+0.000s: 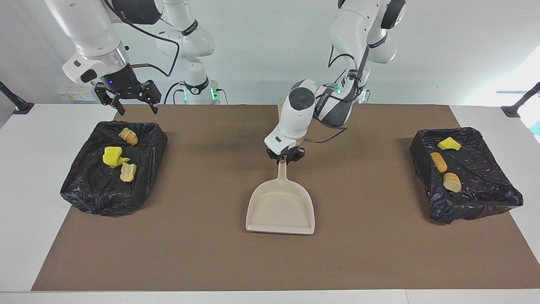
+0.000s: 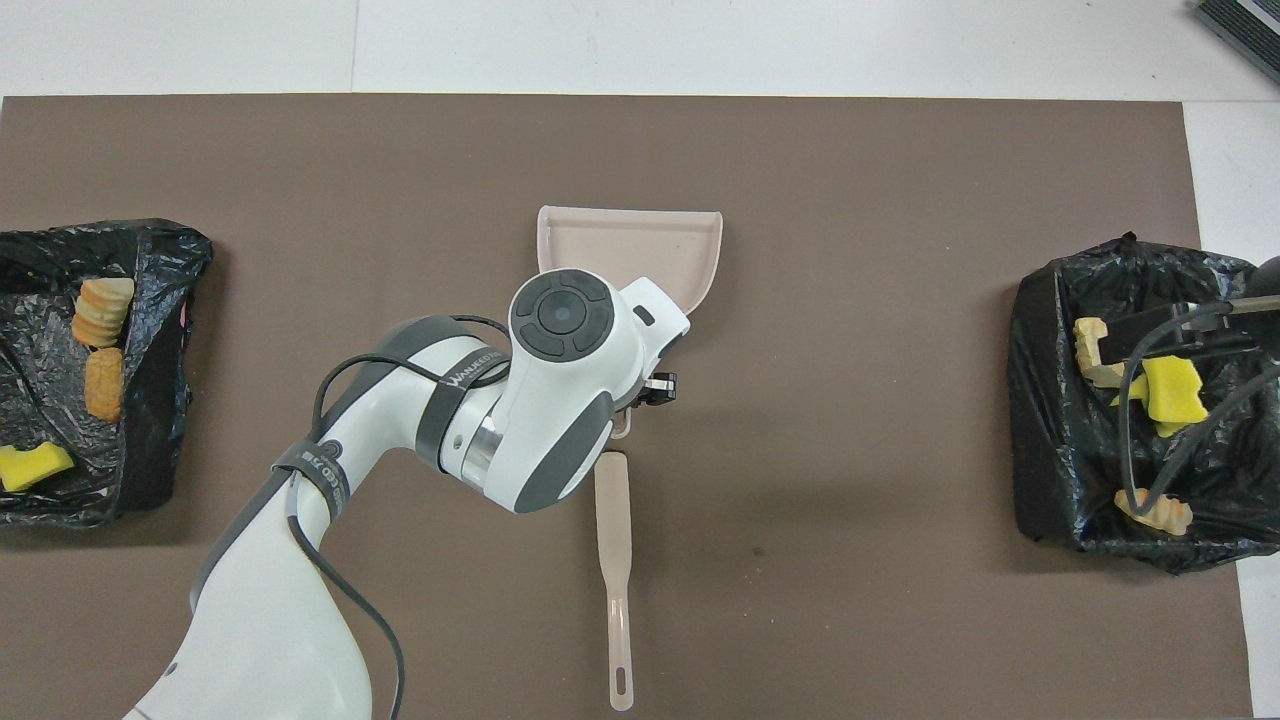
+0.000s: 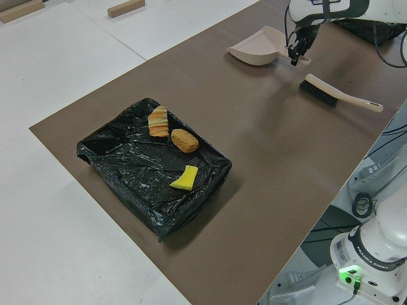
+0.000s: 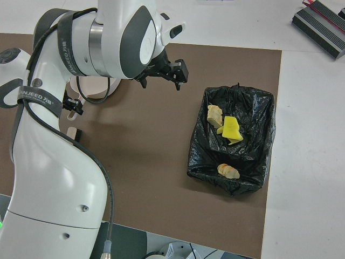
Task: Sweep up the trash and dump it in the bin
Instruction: 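Lower the dustpan onto the table center with the left gripper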
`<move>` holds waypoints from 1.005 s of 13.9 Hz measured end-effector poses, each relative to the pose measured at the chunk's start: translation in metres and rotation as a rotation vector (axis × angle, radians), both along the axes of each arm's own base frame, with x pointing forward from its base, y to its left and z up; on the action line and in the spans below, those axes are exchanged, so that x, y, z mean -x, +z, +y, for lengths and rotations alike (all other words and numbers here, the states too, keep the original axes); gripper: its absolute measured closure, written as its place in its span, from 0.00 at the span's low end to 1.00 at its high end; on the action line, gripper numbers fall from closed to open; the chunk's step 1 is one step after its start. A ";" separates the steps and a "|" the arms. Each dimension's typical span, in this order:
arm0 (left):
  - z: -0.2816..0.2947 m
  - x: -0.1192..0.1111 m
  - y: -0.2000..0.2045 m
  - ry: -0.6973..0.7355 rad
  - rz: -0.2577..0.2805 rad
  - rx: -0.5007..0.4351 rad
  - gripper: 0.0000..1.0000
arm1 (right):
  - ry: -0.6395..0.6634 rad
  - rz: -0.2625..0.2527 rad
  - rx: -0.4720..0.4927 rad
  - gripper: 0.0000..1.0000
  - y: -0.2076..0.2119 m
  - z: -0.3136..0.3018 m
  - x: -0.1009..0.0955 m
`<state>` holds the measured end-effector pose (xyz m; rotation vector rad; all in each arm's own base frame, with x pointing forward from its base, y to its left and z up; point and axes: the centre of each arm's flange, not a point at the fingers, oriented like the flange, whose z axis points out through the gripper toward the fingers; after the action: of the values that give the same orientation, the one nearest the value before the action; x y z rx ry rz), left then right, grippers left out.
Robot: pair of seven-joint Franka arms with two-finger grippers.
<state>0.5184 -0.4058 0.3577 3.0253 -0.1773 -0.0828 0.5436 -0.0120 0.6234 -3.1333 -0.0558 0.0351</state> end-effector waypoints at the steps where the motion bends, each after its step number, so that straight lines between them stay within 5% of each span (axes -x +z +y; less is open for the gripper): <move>1: 0.005 -0.004 -0.002 0.007 0.000 0.000 0.67 | 0.000 0.000 0.000 0.00 0.000 0.000 0.000; 7: 0.005 -0.007 -0.001 0.025 -0.003 0.017 0.67 | 0.000 0.000 0.000 0.00 0.000 0.000 0.000; 9: 0.002 -0.006 0.000 0.031 -0.010 0.030 0.55 | 0.000 0.000 0.000 0.00 0.000 0.000 0.000; 12: -0.002 -0.003 0.000 0.041 -0.007 0.031 0.51 | 0.000 0.000 0.000 0.00 0.000 0.000 0.000; 14: -0.001 -0.003 0.001 0.046 -0.001 0.026 0.35 | 0.000 0.000 0.000 0.00 0.000 0.000 0.000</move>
<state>0.5217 -0.4064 0.3586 3.0018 -0.1085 -0.0752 0.5436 -0.0120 0.6234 -3.1333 -0.0558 0.0351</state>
